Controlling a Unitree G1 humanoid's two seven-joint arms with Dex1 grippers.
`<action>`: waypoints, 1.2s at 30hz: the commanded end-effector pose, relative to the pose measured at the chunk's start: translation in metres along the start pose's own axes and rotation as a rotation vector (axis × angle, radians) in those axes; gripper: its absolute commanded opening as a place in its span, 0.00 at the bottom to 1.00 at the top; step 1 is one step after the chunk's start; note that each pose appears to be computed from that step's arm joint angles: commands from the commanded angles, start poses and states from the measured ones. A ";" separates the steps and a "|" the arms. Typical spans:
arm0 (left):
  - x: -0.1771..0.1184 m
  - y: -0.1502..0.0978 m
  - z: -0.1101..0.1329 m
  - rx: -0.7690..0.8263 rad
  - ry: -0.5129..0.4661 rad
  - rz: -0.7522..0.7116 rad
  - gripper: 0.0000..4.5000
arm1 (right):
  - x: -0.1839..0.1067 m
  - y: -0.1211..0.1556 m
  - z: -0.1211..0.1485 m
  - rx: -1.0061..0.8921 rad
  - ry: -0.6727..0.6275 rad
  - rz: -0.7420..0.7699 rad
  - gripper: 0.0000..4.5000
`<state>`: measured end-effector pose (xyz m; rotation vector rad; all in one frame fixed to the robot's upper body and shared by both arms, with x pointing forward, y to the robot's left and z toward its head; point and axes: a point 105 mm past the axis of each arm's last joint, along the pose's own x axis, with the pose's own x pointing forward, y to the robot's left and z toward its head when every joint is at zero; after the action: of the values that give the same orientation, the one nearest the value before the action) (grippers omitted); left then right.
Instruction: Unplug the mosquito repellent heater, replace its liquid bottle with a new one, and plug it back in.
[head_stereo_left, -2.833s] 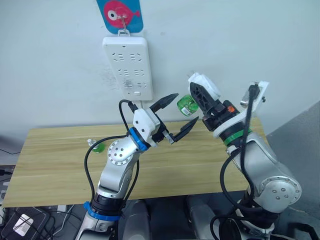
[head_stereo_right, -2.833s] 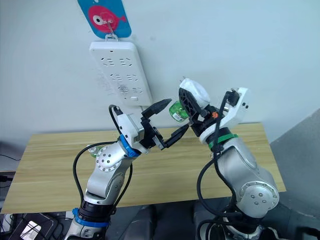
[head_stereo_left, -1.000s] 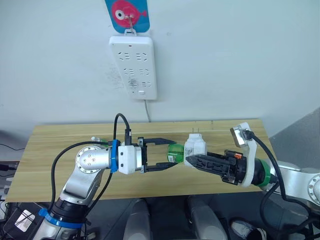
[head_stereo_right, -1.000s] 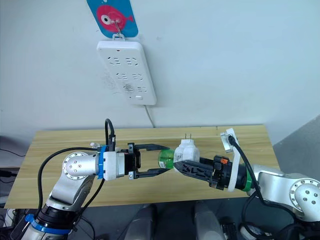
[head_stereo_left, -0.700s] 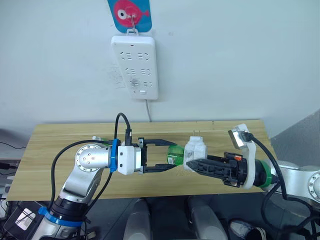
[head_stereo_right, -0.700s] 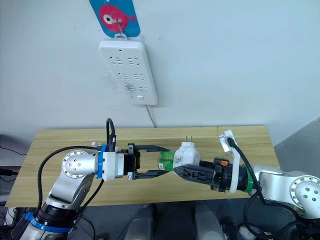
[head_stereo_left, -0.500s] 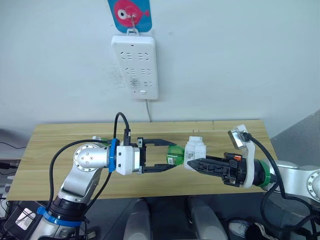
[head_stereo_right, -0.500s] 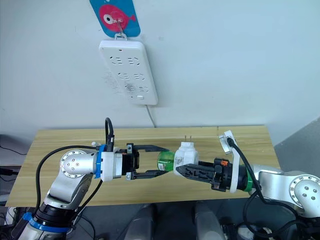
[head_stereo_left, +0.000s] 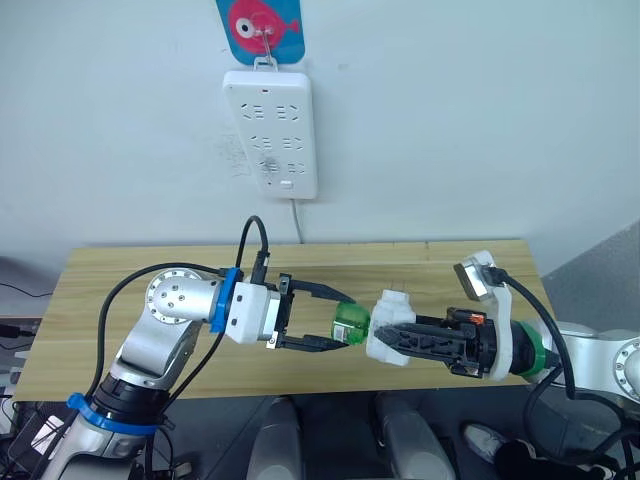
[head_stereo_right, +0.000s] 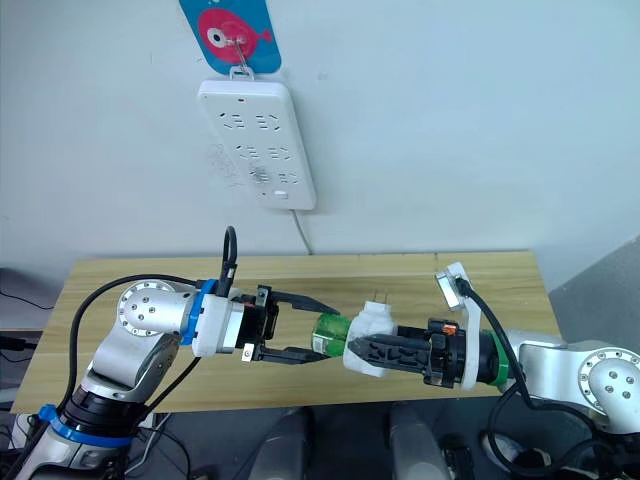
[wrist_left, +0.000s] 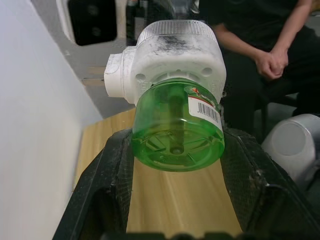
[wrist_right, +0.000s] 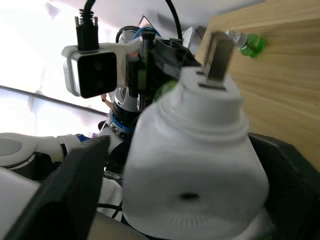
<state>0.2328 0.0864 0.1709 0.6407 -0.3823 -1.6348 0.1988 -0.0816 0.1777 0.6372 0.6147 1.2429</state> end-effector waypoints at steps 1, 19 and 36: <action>0.000 -0.001 0.004 0.032 -0.010 -0.001 0.50 | -0.001 0.006 0.002 -0.042 0.006 0.013 1.00; 0.003 0.001 0.006 0.035 -0.030 0.039 0.50 | 0.007 0.006 -0.001 -0.022 0.022 0.062 0.87; -0.008 -0.002 0.007 -0.735 0.032 -0.063 0.50 | 0.005 0.013 -0.005 -0.044 0.079 0.116 0.68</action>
<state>0.2233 0.0892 0.1733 0.1118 0.2946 -1.7102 0.1949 -0.0746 0.1684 0.5977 0.6658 1.3178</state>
